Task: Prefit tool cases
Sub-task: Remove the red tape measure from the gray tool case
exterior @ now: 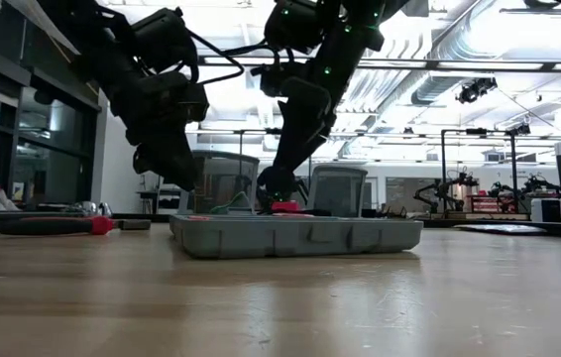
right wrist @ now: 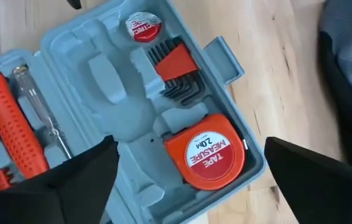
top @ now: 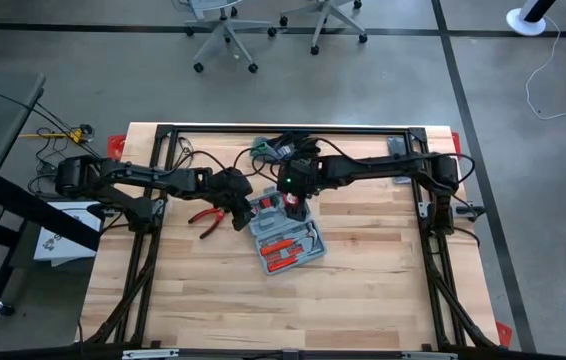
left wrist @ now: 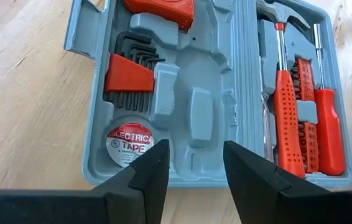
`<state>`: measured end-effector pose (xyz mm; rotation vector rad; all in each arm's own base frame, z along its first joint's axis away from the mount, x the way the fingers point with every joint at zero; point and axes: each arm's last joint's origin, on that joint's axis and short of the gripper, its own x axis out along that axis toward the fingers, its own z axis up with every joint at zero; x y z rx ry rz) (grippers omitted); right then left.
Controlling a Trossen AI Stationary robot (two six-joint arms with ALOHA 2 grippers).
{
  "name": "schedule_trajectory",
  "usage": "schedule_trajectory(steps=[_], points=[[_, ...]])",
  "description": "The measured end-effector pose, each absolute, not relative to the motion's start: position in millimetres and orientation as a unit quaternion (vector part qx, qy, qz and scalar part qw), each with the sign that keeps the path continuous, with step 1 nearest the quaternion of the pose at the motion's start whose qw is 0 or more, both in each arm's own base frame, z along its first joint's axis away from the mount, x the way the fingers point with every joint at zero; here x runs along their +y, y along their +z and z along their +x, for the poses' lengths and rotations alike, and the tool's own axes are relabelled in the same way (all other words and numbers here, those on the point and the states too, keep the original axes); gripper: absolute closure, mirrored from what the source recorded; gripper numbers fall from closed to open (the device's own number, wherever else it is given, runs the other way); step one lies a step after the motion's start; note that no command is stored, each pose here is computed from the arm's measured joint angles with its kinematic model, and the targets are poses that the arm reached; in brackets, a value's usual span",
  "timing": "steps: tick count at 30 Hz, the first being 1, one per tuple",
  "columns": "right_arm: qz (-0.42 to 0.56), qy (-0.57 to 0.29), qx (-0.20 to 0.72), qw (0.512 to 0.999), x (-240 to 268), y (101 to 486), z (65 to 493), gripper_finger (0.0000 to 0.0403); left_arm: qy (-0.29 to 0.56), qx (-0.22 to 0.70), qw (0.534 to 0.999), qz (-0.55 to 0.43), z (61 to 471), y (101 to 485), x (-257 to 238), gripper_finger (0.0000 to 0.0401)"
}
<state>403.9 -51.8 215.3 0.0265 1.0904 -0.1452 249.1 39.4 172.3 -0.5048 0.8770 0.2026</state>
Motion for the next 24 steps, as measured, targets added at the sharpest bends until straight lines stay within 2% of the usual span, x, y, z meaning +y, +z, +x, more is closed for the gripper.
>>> schedule_trajectory(steps=[11,18,24], points=[[0.047,-0.091,0.52,0.848,-51,215,403,0.0004,0.105,0.417,0.871,-0.238,249,172,40,0.0259],[-0.002,-0.088,0.518,0.851,-53,213,405,0.0004,0.108,0.413,0.873,-0.236,250,173,40,0.0259],[-0.027,-0.018,0.549,0.835,-54,187,409,0.0004,0.108,0.415,0.873,-0.232,250,172,40,0.0259]])
